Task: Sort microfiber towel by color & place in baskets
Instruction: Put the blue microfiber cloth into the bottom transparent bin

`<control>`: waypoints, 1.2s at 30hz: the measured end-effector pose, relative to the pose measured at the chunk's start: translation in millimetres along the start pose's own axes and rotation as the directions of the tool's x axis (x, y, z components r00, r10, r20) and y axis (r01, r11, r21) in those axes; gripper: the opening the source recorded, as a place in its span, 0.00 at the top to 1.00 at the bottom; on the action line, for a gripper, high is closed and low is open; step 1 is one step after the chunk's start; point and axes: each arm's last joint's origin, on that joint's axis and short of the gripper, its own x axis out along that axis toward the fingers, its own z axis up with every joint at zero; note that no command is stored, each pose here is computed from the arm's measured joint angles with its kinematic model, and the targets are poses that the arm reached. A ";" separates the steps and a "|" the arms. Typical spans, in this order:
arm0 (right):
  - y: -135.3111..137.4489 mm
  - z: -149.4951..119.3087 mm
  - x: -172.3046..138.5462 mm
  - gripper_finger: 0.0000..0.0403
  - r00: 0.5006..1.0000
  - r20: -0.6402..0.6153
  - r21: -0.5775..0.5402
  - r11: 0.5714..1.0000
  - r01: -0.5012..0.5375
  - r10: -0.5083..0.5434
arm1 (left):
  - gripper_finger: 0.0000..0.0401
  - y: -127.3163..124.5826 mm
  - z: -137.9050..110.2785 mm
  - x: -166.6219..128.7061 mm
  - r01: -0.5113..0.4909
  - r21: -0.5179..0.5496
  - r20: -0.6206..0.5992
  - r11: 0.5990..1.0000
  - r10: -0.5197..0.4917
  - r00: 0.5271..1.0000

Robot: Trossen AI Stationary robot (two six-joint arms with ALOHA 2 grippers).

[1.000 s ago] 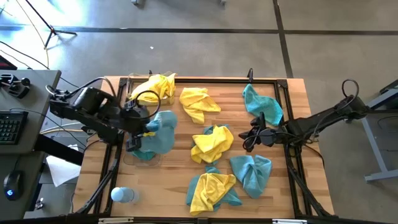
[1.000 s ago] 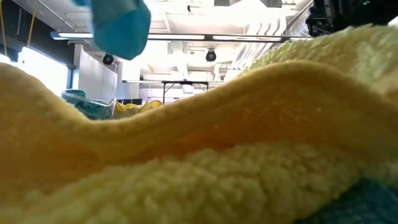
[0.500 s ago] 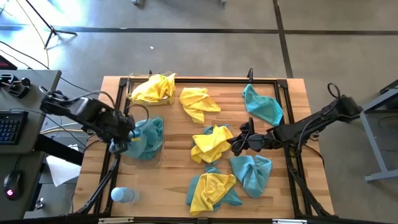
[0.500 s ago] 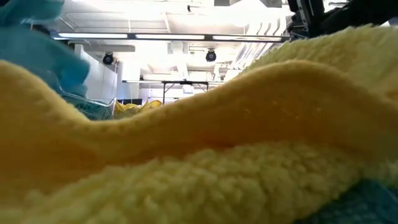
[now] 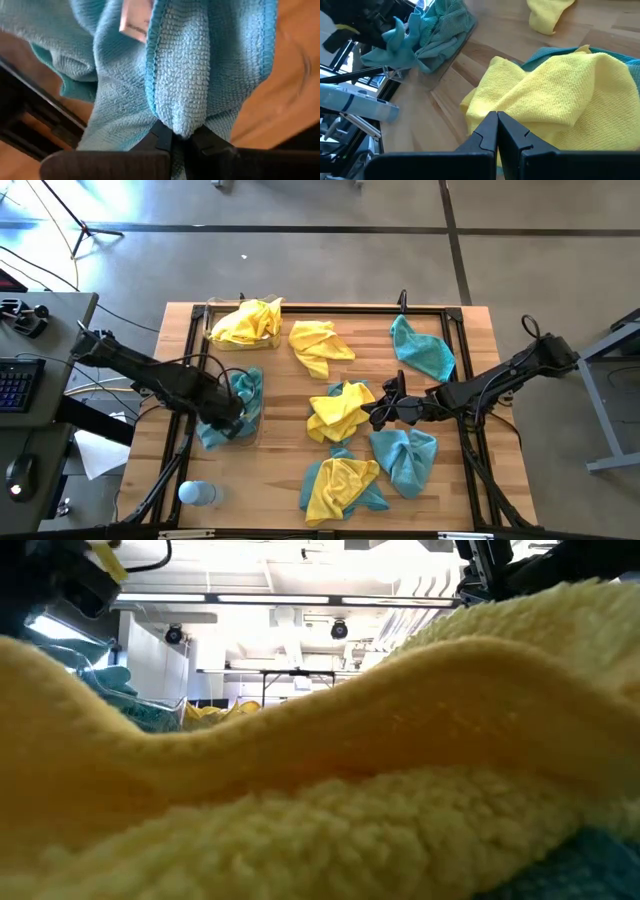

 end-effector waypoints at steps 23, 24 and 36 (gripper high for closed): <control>0.5 -2.6 -0.1 1.00 0.995 -0.088 -0.286 0.956 -0.059 0.035 | 0.99 -34.8 18.4 57.8 -0.172 -0.499 -0.056 0.849 0.166 0.984; 0.5 -2.6 -0.1 1.00 0.995 -0.089 -0.292 0.955 -0.060 0.036 | 0.99 -36.3 18.8 60.5 -0.178 -0.493 -0.067 0.852 0.167 0.984; 0.7 -3.8 -0.2 1.00 0.991 -0.124 -0.311 0.946 -0.085 0.048 | 0.82 -39.0 17.2 63.7 -0.201 -0.474 -0.160 0.857 0.140 0.977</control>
